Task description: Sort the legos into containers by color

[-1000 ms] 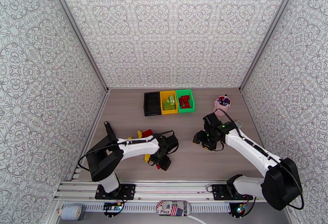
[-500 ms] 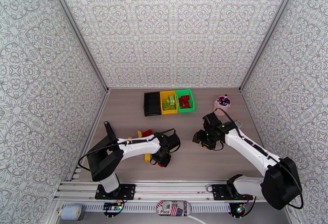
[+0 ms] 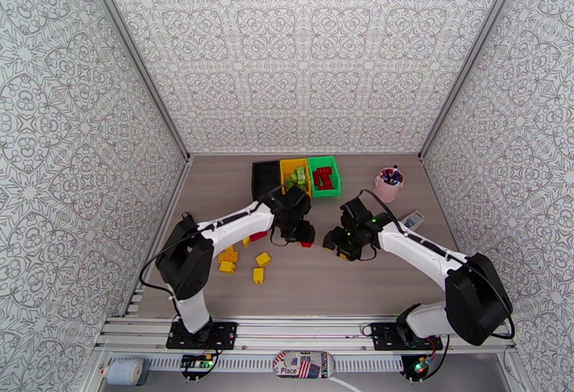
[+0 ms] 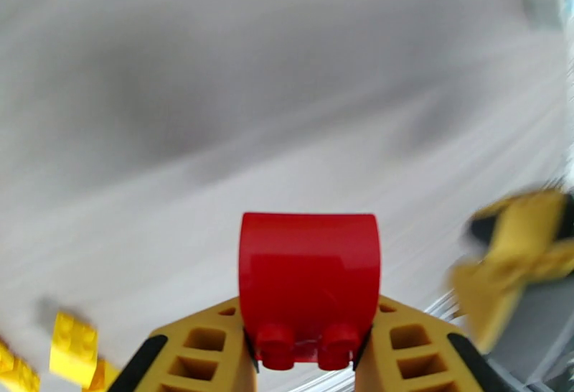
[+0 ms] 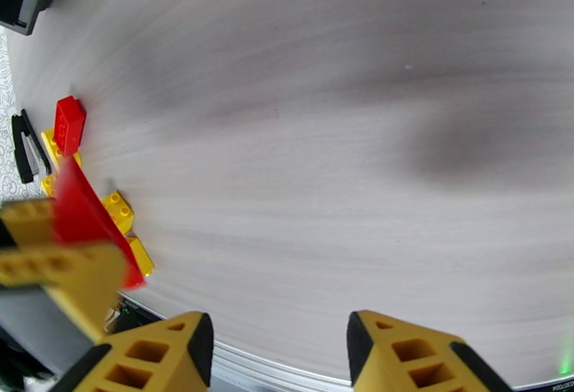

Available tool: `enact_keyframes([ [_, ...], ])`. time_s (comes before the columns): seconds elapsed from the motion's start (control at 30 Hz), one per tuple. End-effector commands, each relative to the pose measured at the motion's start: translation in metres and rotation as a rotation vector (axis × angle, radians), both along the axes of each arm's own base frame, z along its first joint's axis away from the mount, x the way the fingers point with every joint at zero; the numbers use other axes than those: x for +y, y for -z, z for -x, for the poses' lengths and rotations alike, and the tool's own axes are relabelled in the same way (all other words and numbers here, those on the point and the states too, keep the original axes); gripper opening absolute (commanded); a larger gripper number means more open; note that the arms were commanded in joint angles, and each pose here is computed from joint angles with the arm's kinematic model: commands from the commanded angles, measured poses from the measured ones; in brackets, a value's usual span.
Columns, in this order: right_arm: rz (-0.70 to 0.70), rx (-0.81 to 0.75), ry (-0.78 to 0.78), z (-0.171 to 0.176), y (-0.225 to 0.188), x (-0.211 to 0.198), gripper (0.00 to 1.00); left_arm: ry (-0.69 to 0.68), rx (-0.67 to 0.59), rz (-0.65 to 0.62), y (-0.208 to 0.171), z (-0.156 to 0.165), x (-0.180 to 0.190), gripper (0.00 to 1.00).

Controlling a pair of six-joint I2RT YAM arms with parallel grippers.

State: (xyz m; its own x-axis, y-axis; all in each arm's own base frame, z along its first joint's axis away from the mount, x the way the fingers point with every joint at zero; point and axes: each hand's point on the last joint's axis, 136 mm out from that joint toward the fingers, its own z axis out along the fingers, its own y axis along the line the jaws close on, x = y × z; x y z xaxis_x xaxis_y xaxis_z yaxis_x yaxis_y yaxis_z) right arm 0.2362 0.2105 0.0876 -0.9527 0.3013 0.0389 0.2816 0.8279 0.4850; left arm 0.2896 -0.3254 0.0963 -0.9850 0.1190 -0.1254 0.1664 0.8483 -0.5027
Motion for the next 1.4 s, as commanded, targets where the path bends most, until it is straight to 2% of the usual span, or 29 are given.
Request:
enact_keyframes([
  [0.0,-0.019,-0.052,0.021,-0.011,-0.02,0.005,0.55,-0.087,0.025,0.145,-0.018,-0.038,-0.016,0.3],
  [0.17,0.041,-0.035,0.044,-0.003,-0.016,-0.009,0.54,-0.144,-0.029,0.211,-0.045,-0.091,-0.031,0.32],
  [0.47,0.059,-0.036,0.064,0.004,-0.017,-0.018,0.55,-0.324,-0.077,0.388,-0.082,-0.185,-0.046,0.36],
  [0.5,0.065,-0.035,0.06,0.004,-0.018,-0.019,0.55,-0.345,-0.065,0.4,-0.075,-0.195,-0.048,0.36],
  [0.6,0.078,-0.036,0.052,0.003,-0.019,-0.02,0.55,-0.396,-0.074,0.477,-0.085,-0.224,-0.05,0.37],
  [0.77,0.081,-0.033,0.038,-0.002,-0.02,-0.016,0.54,-0.441,-0.065,0.551,-0.084,-0.257,-0.054,0.39],
  [0.83,0.086,-0.032,0.029,-0.005,-0.02,-0.015,0.55,-0.444,-0.064,0.567,-0.083,-0.265,-0.056,0.44],
  [0.93,0.1,-0.032,0.012,-0.008,-0.022,-0.015,0.55,-0.436,-0.064,0.609,-0.087,-0.272,-0.061,0.66],
  [1.0,0.11,-0.033,0.005,-0.009,-0.022,-0.016,0.54,-0.435,-0.073,0.622,-0.091,-0.274,-0.062,0.76],
  [1.07,0.111,-0.032,0.001,-0.01,-0.022,-0.016,0.54,-0.431,-0.079,0.626,-0.093,-0.274,-0.063,0.79],
  [1.37,0.105,-0.043,-0.022,-0.017,-0.026,-0.012,0.55,-0.383,-0.131,0.599,-0.114,-0.261,-0.057,0.79],
])
